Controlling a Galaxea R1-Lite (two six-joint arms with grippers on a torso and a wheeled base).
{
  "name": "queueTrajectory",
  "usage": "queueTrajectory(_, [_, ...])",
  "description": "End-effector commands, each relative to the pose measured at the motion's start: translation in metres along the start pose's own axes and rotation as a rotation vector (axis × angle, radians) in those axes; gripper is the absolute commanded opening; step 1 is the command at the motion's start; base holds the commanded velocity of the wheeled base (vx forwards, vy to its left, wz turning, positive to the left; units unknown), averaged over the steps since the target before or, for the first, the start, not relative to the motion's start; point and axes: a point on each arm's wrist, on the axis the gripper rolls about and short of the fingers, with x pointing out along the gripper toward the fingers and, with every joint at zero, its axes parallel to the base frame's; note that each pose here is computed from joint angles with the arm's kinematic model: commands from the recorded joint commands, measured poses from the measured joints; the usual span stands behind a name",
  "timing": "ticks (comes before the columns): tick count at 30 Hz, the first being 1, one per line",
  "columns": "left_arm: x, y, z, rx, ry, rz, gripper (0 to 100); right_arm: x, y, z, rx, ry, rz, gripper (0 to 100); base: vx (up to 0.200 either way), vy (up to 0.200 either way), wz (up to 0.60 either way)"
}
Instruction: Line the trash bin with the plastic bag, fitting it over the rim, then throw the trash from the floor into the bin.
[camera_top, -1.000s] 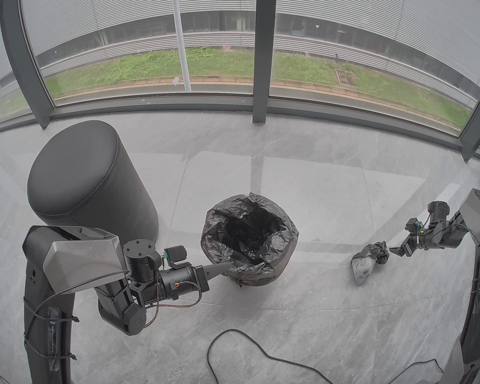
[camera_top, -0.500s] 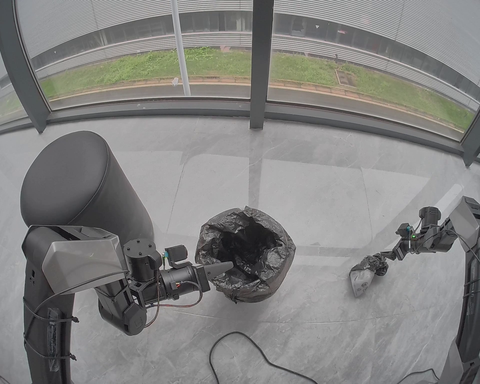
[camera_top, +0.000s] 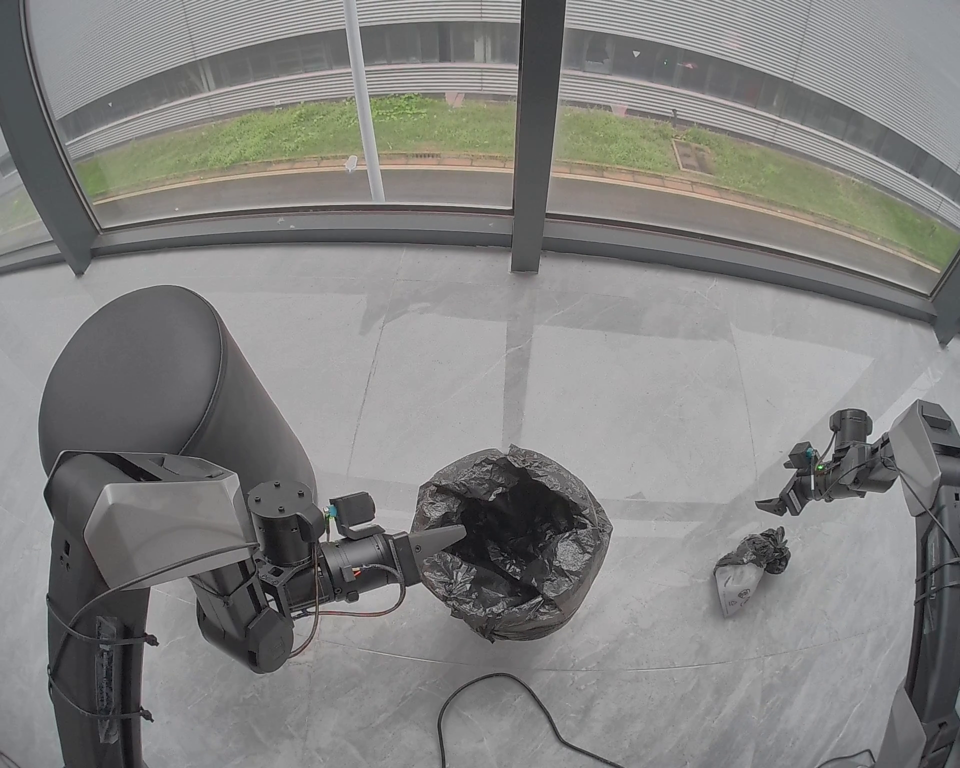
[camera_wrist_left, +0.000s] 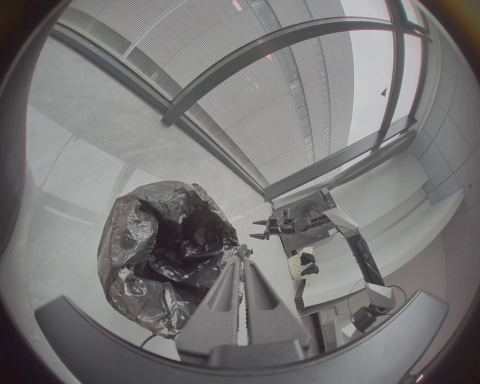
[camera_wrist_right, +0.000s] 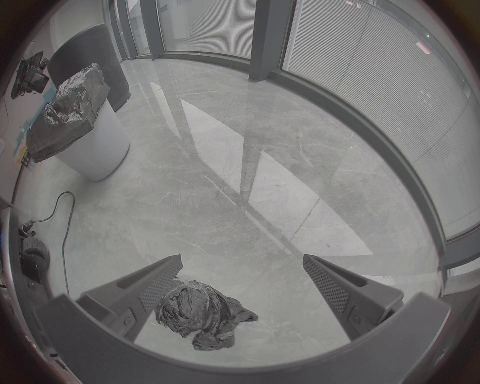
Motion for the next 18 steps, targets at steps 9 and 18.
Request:
queueTrajectory(9, [-0.007, -0.002, -0.018, -0.039, 0.041, 0.051, 0, 0.019, -0.009, -0.017, 0.058, 0.043, 0.049, 100, 0.0, 0.0, 0.0])
queueTrajectory(18, [-0.007, 0.005, -0.029, -0.037, 0.063, 0.085, 0, 0.054, 0.044, -0.092, 0.239, 0.251, 0.294, 100, 0.0, 0.0, 0.0])
